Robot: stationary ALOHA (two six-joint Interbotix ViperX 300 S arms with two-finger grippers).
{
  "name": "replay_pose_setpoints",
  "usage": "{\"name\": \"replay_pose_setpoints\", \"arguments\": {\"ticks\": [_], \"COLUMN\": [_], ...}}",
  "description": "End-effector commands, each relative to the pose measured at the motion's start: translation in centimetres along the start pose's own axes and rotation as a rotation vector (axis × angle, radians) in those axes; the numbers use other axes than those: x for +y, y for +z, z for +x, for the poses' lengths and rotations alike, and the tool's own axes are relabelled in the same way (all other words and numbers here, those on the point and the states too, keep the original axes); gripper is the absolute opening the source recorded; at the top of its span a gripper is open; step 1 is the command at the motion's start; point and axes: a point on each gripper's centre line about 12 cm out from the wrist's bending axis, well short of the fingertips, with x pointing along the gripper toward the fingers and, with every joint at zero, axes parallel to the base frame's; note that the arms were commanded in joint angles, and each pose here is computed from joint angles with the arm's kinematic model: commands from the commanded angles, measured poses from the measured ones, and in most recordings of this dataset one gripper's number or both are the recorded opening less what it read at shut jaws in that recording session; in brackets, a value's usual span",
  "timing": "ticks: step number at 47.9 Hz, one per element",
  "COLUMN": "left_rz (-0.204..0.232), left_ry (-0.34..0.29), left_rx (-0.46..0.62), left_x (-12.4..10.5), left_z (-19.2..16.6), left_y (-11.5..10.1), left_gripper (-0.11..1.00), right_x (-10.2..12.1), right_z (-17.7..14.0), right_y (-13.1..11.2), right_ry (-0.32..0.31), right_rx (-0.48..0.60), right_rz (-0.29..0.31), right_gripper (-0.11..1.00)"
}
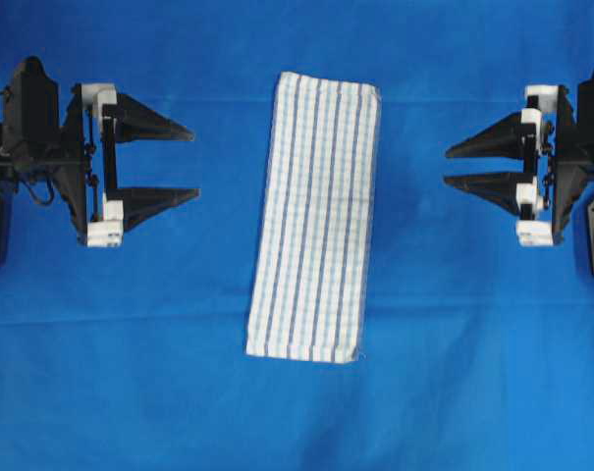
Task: Fold the blue towel.
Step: 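Release the strip and retract both grippers to the sides, then move both grippers to the strip's far end and grasp its corners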
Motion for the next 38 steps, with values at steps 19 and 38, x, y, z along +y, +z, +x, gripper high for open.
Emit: {"name": "replay_pose_setpoints", "arguments": {"ticks": [19, 38], "left_rz": [-0.002, 0.056], "left_ry": [0.005, 0.162], "left_rx": [-0.023, 0.099], "left_x": [0.1, 5.7], "left_z": [0.3, 7.0], "left_y": [0.6, 0.7], "left_gripper": [0.80, 0.82], "right_x": [-0.1, -6.5], "right_z": [0.3, 4.3], "right_y": [1.0, 0.3], "right_ry": [-0.005, -0.215], "right_rx": [-0.031, 0.092], "right_rz": [0.014, 0.091], "right_gripper": [0.47, 0.61]}}
